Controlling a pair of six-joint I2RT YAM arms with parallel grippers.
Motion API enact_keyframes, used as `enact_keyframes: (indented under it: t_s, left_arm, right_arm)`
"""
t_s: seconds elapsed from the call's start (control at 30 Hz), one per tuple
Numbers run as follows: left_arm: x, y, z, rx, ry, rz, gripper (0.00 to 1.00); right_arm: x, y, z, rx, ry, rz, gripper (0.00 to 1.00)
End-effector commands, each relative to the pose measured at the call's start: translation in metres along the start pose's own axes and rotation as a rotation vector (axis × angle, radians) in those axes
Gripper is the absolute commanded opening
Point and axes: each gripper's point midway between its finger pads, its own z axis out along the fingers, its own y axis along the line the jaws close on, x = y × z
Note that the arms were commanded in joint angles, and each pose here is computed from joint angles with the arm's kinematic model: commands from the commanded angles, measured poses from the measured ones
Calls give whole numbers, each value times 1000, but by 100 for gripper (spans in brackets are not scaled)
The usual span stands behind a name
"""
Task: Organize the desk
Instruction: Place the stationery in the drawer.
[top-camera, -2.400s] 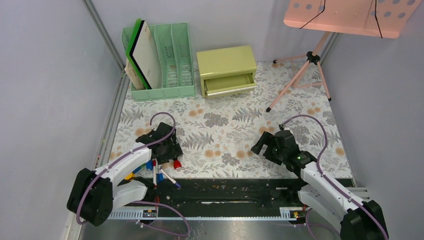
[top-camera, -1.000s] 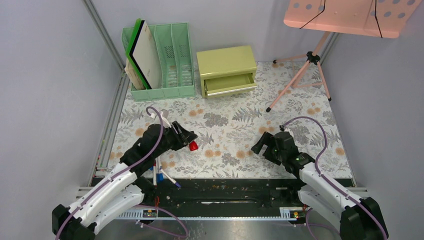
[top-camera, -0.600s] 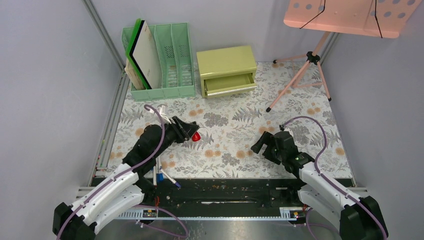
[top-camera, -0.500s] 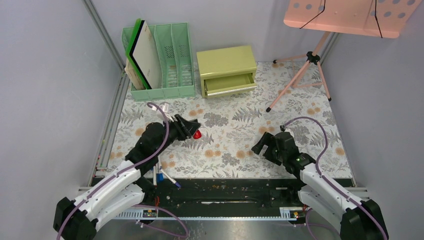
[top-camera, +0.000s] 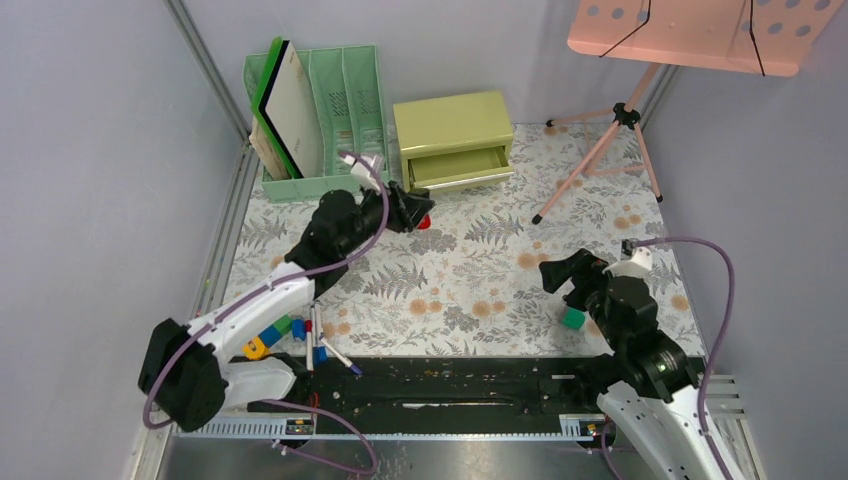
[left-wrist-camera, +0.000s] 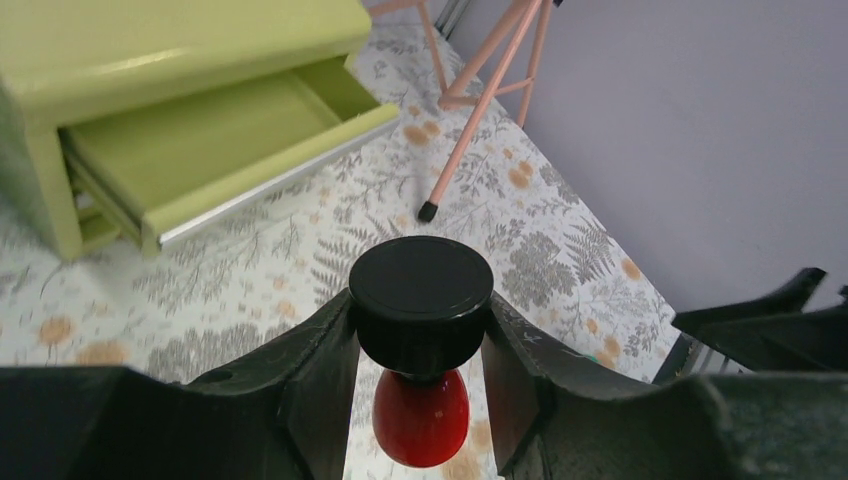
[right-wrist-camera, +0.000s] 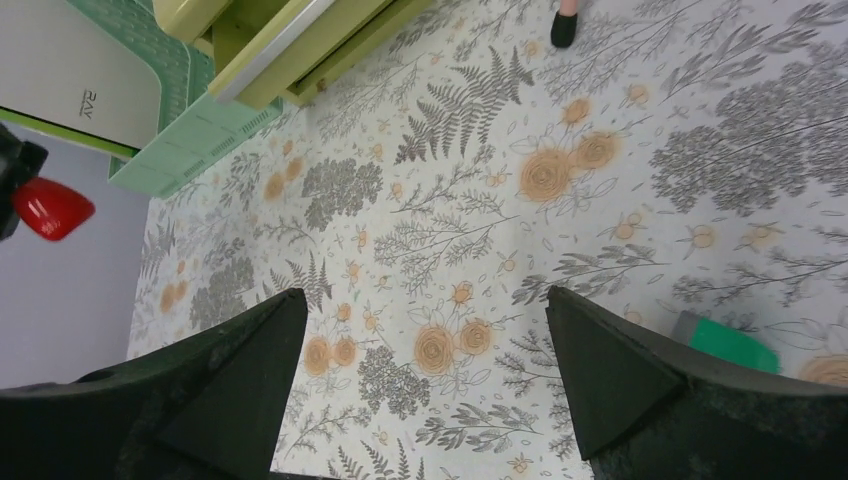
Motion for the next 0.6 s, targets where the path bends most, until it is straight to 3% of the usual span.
enact_keyframes:
  t_s: [0.0,0.3,0.47,0.57]
  left_arm:
    - [-44,-26,29,117,-83,90,13]
    - [-62,-25,97,234,-85,65,13]
    - [-82,-1,128,184,-130,-108,9]
    - [-87,13,140,133,-162,-101,9]
  right_arm:
    - [-18,-25,-20,122,-64,-77,97]
    - [-12,-31,-32,132,-36,-83,97]
    - [-13,-34,-42,118,-61,-79,96]
    - [-13,-37,-45,118,-73,-73,96]
